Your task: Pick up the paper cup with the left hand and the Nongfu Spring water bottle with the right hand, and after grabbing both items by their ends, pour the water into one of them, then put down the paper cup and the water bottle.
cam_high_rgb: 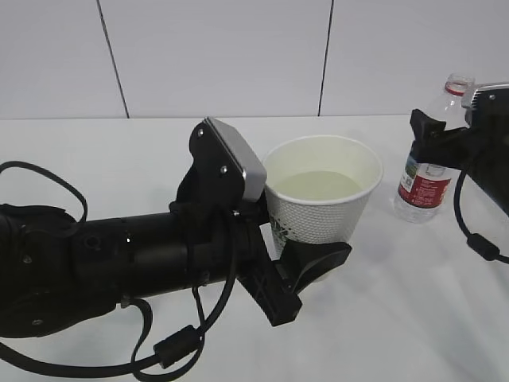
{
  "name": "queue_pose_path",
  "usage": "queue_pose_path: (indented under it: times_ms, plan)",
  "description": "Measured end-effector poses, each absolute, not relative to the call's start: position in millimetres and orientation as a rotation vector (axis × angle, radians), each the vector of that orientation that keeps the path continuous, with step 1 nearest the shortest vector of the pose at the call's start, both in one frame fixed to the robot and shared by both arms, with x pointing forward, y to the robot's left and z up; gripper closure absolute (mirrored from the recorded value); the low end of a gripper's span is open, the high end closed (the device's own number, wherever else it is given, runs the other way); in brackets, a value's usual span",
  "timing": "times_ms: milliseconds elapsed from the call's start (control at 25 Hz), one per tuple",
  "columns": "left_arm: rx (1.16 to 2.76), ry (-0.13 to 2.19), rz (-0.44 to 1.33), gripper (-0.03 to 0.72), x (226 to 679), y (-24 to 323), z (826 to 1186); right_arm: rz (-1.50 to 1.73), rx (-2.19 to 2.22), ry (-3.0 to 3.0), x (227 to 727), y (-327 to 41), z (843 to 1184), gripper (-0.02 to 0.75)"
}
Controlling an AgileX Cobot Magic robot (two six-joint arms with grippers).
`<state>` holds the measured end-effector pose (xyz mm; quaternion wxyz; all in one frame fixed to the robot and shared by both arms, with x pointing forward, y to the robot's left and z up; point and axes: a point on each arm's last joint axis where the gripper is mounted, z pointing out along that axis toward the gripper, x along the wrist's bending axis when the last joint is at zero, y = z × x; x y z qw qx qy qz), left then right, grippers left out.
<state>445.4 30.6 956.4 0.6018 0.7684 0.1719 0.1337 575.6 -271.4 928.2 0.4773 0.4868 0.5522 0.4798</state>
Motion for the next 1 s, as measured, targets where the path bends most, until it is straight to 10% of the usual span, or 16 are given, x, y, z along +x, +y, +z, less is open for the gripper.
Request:
queue_pose_path:
  times_ms: [1000]
  plan:
    - [1.797,0.410,0.311,0.148,445.8,31.3,954.7,1.202,1.204,1.342,501.3,-276.7,952.5,0.108]
